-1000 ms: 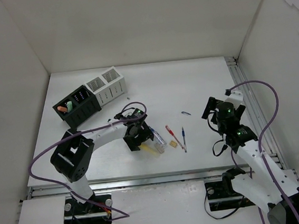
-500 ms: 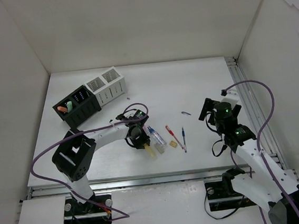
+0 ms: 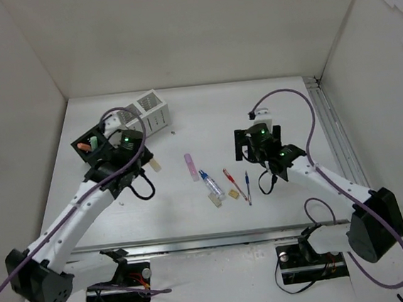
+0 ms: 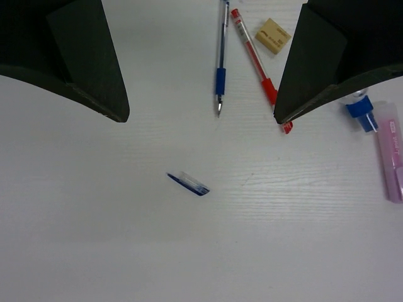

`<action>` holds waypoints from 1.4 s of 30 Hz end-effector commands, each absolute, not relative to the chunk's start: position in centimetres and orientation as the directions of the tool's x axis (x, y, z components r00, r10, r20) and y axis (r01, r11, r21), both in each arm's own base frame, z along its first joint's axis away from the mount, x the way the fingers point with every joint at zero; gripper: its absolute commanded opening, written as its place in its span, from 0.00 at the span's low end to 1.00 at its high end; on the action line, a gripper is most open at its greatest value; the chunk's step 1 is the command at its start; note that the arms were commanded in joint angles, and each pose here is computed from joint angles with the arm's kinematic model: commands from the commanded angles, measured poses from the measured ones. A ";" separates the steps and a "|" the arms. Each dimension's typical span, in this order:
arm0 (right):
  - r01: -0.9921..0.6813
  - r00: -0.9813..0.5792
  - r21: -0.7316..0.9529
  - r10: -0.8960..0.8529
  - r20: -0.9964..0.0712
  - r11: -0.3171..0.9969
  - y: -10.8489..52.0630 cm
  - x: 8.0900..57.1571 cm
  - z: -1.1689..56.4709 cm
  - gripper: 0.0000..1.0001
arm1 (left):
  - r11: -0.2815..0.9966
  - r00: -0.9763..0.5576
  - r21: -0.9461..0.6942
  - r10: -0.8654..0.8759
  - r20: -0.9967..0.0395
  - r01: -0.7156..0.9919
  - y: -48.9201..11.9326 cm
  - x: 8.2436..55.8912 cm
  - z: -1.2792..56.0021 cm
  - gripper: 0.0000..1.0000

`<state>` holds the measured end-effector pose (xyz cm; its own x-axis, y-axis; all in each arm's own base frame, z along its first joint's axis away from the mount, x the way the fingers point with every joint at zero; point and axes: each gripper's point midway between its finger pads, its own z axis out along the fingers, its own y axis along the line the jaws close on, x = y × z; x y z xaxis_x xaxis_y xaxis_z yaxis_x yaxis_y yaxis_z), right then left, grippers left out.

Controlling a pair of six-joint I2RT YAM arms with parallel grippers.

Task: Sort the stationery into containers
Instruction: Place the pen in the storage box.

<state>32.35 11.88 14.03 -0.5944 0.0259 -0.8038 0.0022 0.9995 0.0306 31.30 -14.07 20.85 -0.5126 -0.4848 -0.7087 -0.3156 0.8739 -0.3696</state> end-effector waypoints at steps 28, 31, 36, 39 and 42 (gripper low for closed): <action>-0.312 -0.572 -0.023 -0.207 -0.793 0.950 30.8 37.5 12.1 0.98 | 0.708 -0.009 -0.194 -0.272 -0.962 -0.679 13.2 43.6 26.9 0.00; -0.308 -0.576 -0.036 -0.216 -0.789 0.951 31.2 37.6 11.4 0.98 | 0.721 0.030 -0.225 -0.274 -0.961 -0.656 12.9 44.2 29.0 0.00; -0.306 -0.589 -0.027 -0.212 -0.780 0.952 31.7 37.6 10.6 0.98 | 0.718 0.046 -0.214 -0.246 -0.968 -0.663 13.4 45.2 30.0 0.00; -0.314 -0.599 -0.028 -0.221 -0.770 0.949 32.0 37.6 9.9 0.98 | 0.722 0.019 -0.199 -0.250 -0.968 -0.663 13.3 45.7 28.1 0.00; -0.326 -0.608 -0.014 -0.220 -0.763 0.945 32.5 37.6 9.4 0.98 | 0.720 -0.022 -0.172 -0.252 -0.968 -0.673 13.4 45.7 25.9 0.00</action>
